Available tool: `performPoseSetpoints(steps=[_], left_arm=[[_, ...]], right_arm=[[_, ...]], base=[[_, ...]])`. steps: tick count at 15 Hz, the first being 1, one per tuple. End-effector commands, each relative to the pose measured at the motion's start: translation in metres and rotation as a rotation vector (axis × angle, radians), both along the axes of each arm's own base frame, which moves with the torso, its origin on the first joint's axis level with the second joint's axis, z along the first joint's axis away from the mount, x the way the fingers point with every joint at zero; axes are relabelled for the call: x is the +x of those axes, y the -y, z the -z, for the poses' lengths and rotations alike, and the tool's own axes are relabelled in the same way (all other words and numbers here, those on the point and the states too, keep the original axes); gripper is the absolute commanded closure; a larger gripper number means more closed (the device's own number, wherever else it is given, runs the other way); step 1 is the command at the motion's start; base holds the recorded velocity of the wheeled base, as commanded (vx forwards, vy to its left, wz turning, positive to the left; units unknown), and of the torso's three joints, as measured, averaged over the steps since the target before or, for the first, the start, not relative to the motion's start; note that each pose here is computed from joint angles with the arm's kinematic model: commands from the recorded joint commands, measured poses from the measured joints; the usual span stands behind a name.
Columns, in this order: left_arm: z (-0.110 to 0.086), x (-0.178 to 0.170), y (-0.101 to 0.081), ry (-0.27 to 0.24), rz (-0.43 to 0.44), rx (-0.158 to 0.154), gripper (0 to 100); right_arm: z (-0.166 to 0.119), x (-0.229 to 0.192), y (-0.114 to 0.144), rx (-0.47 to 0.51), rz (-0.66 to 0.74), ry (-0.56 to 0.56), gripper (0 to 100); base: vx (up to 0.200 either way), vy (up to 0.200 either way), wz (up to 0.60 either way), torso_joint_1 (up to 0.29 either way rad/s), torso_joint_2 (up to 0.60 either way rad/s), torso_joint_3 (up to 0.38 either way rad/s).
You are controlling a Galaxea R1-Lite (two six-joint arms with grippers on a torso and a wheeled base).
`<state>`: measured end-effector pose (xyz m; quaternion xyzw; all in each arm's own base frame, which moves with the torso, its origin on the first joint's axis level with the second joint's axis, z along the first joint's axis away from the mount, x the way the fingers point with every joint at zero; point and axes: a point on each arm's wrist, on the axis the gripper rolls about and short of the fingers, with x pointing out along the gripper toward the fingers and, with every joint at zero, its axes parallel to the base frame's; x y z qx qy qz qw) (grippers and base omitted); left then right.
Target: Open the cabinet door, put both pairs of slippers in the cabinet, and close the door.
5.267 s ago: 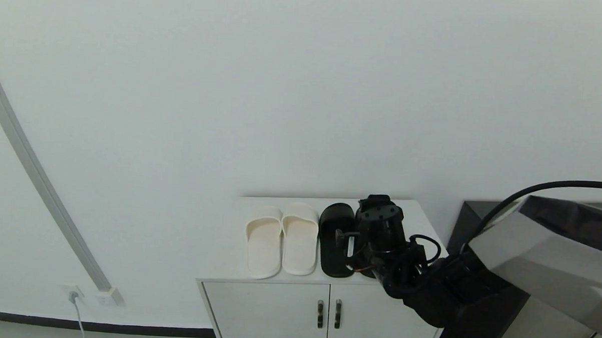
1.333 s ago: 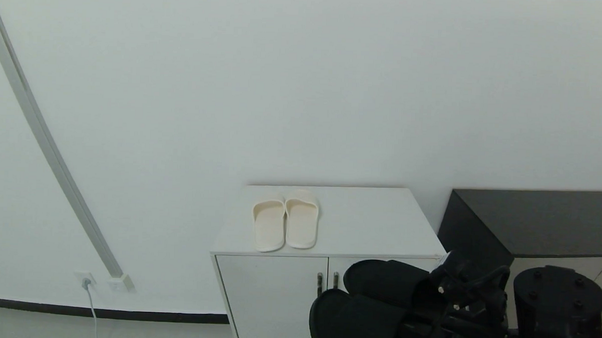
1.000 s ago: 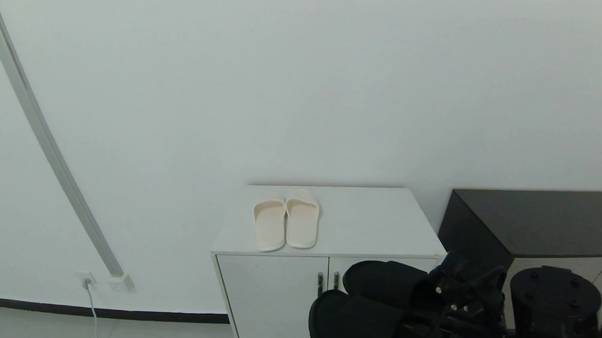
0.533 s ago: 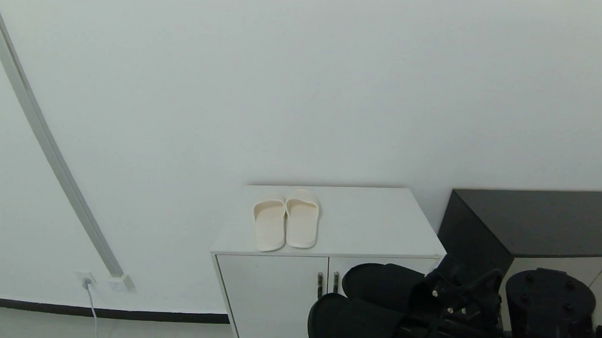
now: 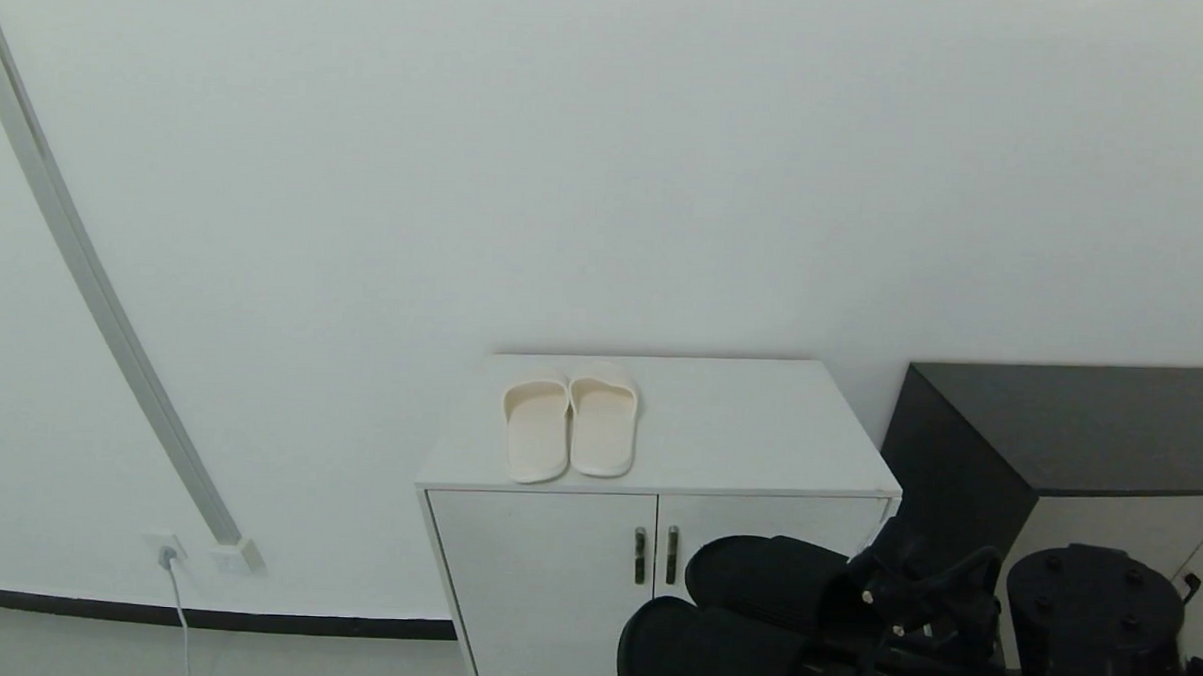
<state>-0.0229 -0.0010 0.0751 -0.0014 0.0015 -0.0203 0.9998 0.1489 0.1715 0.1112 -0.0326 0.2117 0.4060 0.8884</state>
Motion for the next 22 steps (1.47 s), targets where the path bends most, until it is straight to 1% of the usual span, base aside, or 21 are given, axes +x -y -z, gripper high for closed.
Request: performPoseSetpoints(steps=[1,12,22], left_arm=[[0.0001,0.0001,0.0000,-0.002,-0.001,0.000,0],[-0.0003,0.0000,0.0000,0.000,-0.001,0.000,0],[0.0001,0.0001,0.0000,-0.002,-0.001,0.000,0]], right_arm=[[0.0002,0.0000,-0.0005,0.000,-0.001,0.001,100],[0.0017,-0.0018,0.0015,-0.010,-0.008,0.008,100],[0.0029,-0.0021,0.0019,-0.015,-0.008,0.004,100]], base=[[0.000,0.000,0.00,-0.144,0.34,0.178],[0.000,0.000,0.00,-0.162,0.37,0.210],[0.000,0.000,0.00,-0.215,0.53,0.316]])
